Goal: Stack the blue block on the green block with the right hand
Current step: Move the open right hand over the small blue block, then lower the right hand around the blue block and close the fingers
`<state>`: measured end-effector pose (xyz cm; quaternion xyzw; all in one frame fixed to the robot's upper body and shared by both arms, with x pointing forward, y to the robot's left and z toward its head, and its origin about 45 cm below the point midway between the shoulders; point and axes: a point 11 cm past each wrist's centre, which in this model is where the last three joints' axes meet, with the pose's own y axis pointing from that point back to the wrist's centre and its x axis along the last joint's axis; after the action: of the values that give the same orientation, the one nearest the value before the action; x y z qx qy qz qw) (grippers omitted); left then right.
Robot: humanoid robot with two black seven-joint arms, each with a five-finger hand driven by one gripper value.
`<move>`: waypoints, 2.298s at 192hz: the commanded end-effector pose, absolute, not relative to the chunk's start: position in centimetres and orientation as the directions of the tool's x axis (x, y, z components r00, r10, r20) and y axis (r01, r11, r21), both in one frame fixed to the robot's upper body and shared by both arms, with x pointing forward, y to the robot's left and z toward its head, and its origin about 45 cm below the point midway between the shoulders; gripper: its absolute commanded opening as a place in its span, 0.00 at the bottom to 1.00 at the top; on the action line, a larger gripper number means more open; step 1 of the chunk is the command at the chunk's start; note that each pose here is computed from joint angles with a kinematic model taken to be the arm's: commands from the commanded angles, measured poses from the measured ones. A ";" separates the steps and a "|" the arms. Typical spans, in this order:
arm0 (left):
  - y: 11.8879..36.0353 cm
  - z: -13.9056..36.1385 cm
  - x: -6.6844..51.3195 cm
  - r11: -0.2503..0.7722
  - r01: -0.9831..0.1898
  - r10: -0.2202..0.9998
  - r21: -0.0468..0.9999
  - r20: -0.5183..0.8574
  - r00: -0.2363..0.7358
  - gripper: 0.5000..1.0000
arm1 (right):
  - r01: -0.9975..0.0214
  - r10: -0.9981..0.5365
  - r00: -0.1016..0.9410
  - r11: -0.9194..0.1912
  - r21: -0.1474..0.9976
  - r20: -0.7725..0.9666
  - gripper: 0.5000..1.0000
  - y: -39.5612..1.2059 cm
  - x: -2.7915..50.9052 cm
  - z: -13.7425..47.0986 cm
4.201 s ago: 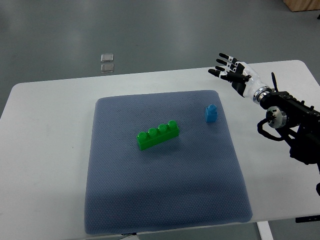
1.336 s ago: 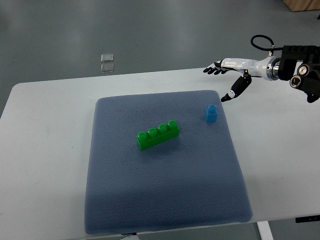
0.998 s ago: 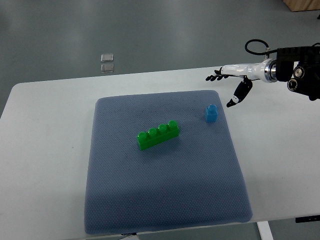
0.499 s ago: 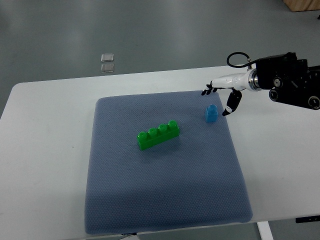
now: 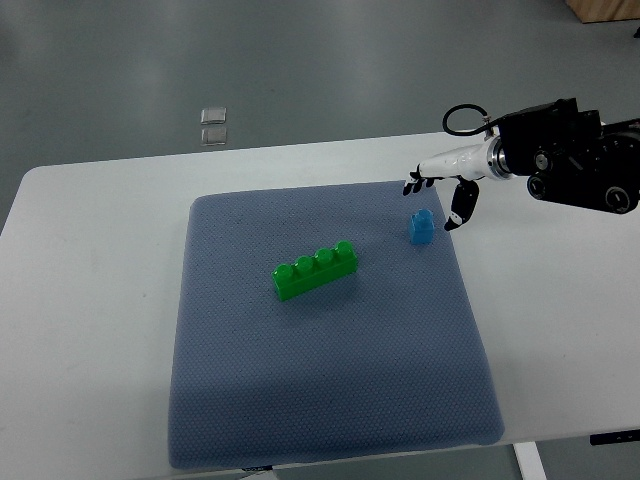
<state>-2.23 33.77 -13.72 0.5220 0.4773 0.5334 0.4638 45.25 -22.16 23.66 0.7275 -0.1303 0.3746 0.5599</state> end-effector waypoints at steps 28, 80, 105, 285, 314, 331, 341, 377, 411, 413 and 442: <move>33.8 -13.7 -2.2 -0.114 0.004 0.993 0.993 0.114 -0.024 1.00 | -0.588 0.218 0.704 -0.354 0.727 0.675 0.67 -20.5 45.0 23.0; 33.8 -13.7 -2.2 -0.114 0.004 0.993 0.993 0.114 -0.024 1.00 | -0.596 0.128 0.742 -0.324 0.735 0.658 0.66 -20.7 45.1 22.2; 33.8 -13.7 -2.2 -0.114 0.004 0.993 0.993 0.114 -0.024 1.00 | -0.614 0.126 0.737 -0.285 0.736 0.664 0.66 -21.5 45.5 22.2; 33.8 -13.7 -2.2 -0.114 0.004 0.993 0.993 0.114 -0.024 1.00 | -0.619 0.119 0.749 -0.223 0.753 0.651 0.49 -22.5 45.4 19.9; 33.8 -13.7 -2.2 -0.114 0.004 0.993 0.993 0.114 -0.024 1.00 | -0.618 0.122 0.749 -0.222 0.754 0.651 0.47 -22.3 45.4 20.0; 33.8 -13.7 -2.2 -0.114 0.004 0.993 0.994 0.114 -0.025 1.00 | -0.618 0.118 0.751 -0.222 0.754 0.650 0.46 -22.1 45.4 20.0; 33.8 -13.7 -2.2 -0.114 0.004 0.993 0.993 0.114 -0.024 1.00 | -0.615 0.122 0.752 -0.225 0.756 0.648 0.46 -21.8 45.4 19.9; 33.8 -13.7 -2.2 -0.114 0.004 0.993 0.993 0.114 -0.024 1.00 | -0.618 0.125 0.748 -0.227 0.753 0.652 0.45 -21.5 45.5 20.2; 33.8 -13.7 -2.2 -0.114 0.004 0.993 0.994 0.114 -0.025 1.00 | -0.615 0.131 0.747 -0.235 0.753 0.652 0.42 -20.9 45.5 20.2; 33.8 -13.7 -2.2 -0.114 0.004 0.993 0.994 0.114 -0.025 1.00 | -0.615 0.131 0.747 -0.235 0.753 0.652 0.42 -20.9 45.5 20.2; 33.8 -13.7 -2.2 -0.114 0.004 0.993 0.993 0.114 -0.024 1.00 | -0.611 0.138 0.748 -0.240 0.754 0.649 0.39 -20.5 45.4 20.1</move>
<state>-2.25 33.77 -13.72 0.5221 0.4774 0.5333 0.4638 45.50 -20.84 20.16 0.7208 -0.1671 0.3138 0.5951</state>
